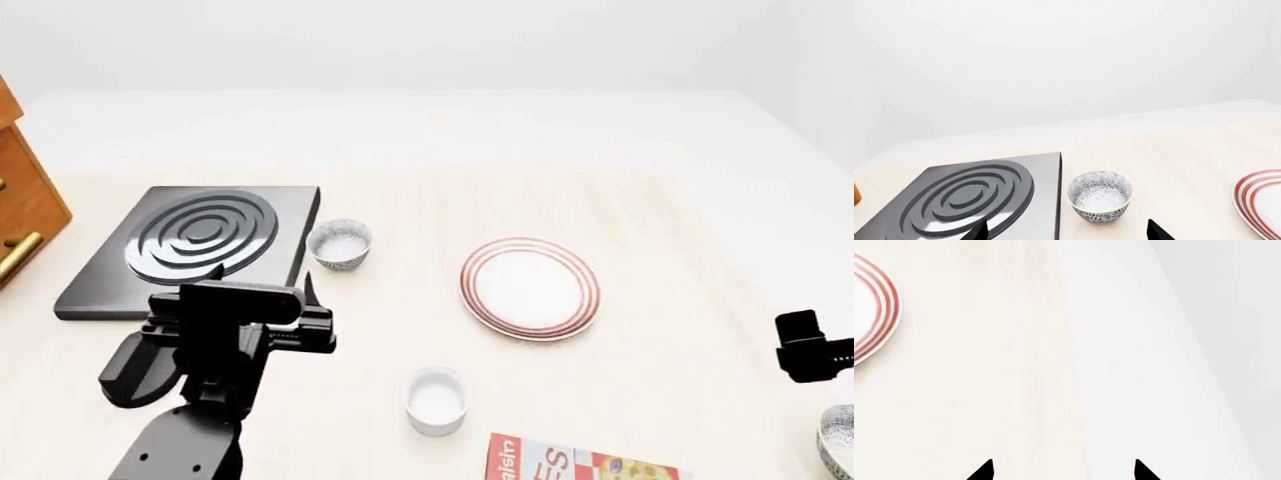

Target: Pick the akita bowl next to the cookies box and place it on the plate.

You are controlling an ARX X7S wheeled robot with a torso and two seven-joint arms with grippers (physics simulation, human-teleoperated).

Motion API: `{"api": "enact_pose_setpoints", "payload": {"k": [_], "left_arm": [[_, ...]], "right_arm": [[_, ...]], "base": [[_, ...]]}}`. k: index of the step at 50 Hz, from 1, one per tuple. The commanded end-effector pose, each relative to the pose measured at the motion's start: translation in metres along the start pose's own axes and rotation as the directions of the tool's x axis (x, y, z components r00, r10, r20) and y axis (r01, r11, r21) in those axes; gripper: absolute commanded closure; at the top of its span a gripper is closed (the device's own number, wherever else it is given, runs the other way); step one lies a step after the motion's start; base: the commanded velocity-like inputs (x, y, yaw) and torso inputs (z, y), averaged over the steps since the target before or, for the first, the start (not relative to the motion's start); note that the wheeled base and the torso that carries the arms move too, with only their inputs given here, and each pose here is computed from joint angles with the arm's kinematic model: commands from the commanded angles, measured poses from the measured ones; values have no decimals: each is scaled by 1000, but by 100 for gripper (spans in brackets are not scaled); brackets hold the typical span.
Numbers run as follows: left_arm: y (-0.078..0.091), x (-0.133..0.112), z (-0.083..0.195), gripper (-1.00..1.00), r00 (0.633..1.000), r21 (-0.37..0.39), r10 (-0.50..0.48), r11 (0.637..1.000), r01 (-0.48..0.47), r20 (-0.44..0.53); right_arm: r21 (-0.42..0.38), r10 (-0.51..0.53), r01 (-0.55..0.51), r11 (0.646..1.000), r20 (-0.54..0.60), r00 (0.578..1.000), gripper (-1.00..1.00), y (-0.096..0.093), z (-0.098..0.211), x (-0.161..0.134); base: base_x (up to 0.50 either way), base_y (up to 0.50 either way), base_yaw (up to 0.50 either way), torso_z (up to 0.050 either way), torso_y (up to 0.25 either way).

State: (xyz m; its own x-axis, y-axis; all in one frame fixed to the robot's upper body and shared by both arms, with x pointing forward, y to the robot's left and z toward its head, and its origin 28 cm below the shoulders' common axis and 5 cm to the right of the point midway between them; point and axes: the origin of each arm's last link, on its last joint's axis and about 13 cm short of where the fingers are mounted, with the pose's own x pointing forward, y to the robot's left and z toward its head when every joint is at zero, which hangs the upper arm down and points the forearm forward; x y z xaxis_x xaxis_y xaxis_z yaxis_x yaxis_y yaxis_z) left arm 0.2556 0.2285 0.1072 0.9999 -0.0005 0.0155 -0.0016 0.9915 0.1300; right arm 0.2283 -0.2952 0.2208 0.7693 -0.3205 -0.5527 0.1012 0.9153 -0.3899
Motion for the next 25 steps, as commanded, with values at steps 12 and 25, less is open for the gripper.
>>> {"api": "enact_pose_setpoints", "payload": {"k": [12, 25], "left_arm": [[0, 1, -2, -100, 1000, 0, -1, 1000, 1, -3], [-1, 0, -4, -100, 1000, 0, 0, 1000, 0, -6]], "right_arm": [[-23, -35, 34, 999, -63, 997, -100, -4, -13, 7], [-90, 75, -81, 993, -74, 994, -100, -3, -27, 2]], "base": [[0, 0, 0, 0, 0], [0, 0, 0, 0, 0]]}}
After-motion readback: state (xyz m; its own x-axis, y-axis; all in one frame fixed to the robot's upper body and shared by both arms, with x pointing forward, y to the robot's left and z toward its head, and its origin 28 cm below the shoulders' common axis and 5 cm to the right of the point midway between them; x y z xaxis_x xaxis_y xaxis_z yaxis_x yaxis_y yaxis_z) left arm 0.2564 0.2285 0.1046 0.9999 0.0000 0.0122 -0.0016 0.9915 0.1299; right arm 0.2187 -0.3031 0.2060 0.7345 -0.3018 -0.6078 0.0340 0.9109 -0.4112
